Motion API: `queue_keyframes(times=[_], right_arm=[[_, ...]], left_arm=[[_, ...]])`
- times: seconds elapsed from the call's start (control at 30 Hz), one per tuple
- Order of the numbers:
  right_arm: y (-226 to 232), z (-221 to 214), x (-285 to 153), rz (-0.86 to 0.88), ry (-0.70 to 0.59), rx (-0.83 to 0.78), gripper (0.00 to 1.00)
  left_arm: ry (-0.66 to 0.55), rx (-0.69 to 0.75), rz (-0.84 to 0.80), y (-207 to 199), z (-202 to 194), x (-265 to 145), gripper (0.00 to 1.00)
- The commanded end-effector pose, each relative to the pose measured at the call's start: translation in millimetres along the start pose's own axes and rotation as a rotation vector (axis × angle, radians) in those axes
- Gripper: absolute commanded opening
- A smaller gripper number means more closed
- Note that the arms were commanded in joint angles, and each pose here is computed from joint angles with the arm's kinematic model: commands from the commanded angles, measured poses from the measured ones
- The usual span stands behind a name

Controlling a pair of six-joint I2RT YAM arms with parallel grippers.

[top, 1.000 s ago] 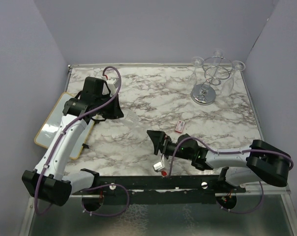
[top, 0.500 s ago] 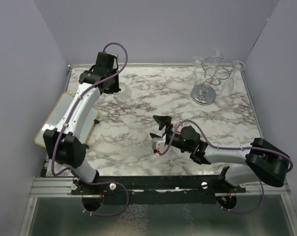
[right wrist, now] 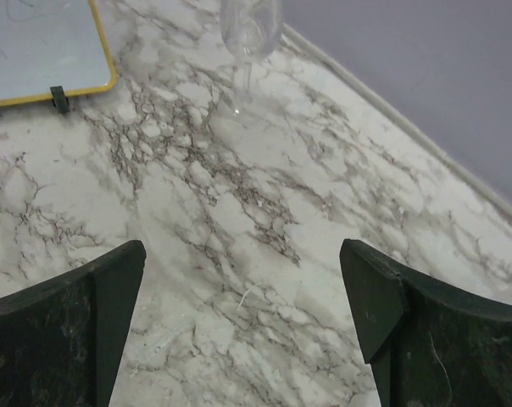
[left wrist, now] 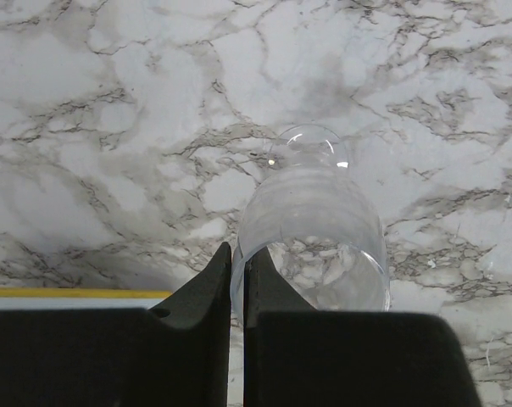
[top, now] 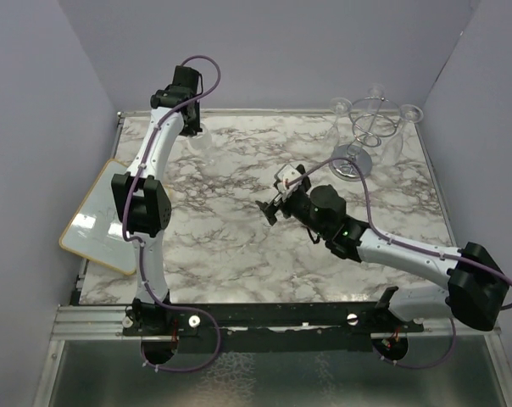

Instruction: Take the wine glass off the wine glass rack

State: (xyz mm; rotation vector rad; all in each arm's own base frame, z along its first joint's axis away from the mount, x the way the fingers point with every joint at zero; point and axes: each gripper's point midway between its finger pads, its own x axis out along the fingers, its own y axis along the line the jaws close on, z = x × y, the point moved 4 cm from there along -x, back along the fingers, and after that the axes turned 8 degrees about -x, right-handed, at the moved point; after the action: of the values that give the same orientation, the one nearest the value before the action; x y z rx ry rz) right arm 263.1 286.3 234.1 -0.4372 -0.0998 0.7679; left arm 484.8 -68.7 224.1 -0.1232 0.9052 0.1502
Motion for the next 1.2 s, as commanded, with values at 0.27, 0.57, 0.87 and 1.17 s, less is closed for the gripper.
queue_keyframes(times=[0.27, 0.57, 0.87, 1.17], right_arm=[[-13, -26, -5, 0.091, 0.262, 0.369, 1.00], [-20, -25, -11, 0.067, 0.249, 0.403, 1.00], [-22, -20, -12, 0.071, 0.238, 0.430, 1.00], [-38, -6, -20, 0.014, 0.243, 0.421, 1.00]], left_arm=[[-0.004, 0.017, 0.123, 34, 18, 5, 0.00], [0.009, -0.002, 0.121, 40, 21, 19, 0.07], [-0.022, -0.018, 0.094, 40, 31, 10, 0.35], [-0.124, -0.037, 0.059, 39, 53, -33, 0.57]])
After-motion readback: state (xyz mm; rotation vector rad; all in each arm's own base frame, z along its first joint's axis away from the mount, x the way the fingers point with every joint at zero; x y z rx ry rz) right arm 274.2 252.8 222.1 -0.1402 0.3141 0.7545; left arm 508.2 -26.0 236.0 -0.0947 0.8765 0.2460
